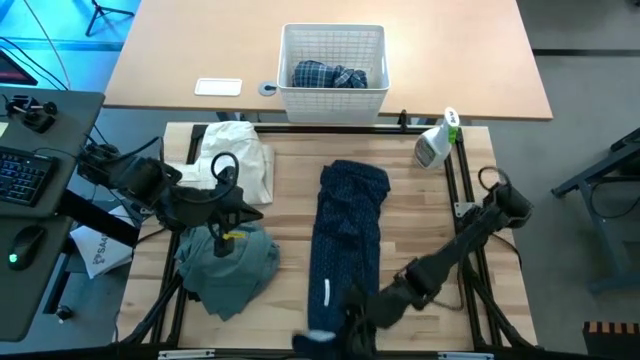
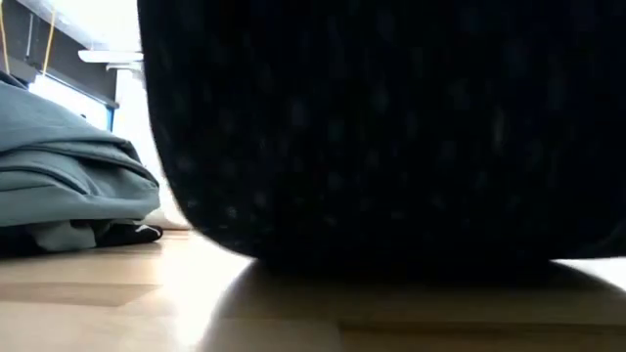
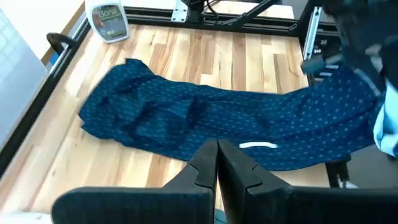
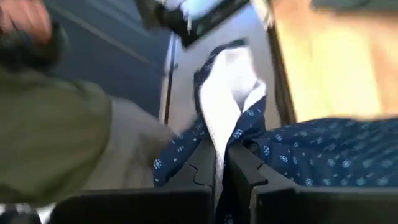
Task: Fold Laundry from Bin
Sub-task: Fold the dark blue polo
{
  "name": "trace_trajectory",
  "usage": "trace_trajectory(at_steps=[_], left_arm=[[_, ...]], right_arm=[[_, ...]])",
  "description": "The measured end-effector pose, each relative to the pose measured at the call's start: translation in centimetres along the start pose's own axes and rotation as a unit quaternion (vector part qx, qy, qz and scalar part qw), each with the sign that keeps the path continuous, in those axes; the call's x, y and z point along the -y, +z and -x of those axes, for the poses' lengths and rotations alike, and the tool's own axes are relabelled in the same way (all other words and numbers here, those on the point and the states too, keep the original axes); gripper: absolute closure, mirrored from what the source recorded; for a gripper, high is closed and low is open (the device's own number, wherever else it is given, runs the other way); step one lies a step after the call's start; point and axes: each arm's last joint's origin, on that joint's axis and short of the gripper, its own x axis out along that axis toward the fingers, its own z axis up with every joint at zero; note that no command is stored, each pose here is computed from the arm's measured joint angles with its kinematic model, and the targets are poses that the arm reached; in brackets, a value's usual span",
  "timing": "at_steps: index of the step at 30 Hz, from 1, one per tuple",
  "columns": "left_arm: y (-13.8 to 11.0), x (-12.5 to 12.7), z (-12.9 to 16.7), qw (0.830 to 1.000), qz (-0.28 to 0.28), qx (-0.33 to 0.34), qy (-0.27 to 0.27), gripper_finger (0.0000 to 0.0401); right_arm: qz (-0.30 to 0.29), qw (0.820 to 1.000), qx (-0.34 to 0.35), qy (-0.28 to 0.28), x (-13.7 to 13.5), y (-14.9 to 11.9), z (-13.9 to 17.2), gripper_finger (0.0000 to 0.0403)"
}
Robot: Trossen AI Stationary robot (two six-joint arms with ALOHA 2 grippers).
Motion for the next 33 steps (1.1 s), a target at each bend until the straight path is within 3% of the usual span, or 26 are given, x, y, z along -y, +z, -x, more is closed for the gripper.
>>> trace_trajectory(at_steps=[3, 7, 10, 14, 20, 27, 33], left_arm=[[0.0, 0.0, 0.0, 1.0, -0.017, 0.0, 0.0, 0.0401], [0.0, 0.0, 0.0, 0.999, -0.033, 0.001, 0.0, 0.0401], [0.2, -0.2, -0.1, 1.0, -0.028, 0.008, 0.004, 0.0401], [0.5, -0.6, -0.3, 1.0, -0.017, 0.013, 0.013, 0.0401], [1.0, -2.1, -0.8, 0.998, 0.03, 0.019, 0.055, 0.0401], [1.5, -4.4, -1.5, 0.989, 0.098, 0.026, 0.109, 0.0401], [1.8, -6.0, -2.1, 0.979, 0.143, 0.026, 0.142, 0.0401]], right_arm=[[-0.005, 1.0, 0.005, -0.025, 0.9, 2.4, 1.6, 0.0401], [0.036, 0.995, -0.033, -0.082, 4.2, 5.8, 4.7, 0.0401], [0.073, 0.99, -0.045, -0.114, 8.0, 8.8, 8.0, 0.0402], [0.09, 0.988, -0.041, -0.116, 14.9, 11.6, 12.3, 0.0402], [0.119, 0.982, -0.019, -0.147, 23.4, 13.6, 17.9, 0.0402], [0.204, 0.957, 0.001, -0.206, 28.1, 15.4, 21.6, 0.0399], [0.205, 0.951, -0.021, -0.23, 32.0, 15.5, 22.3, 0.0398]])
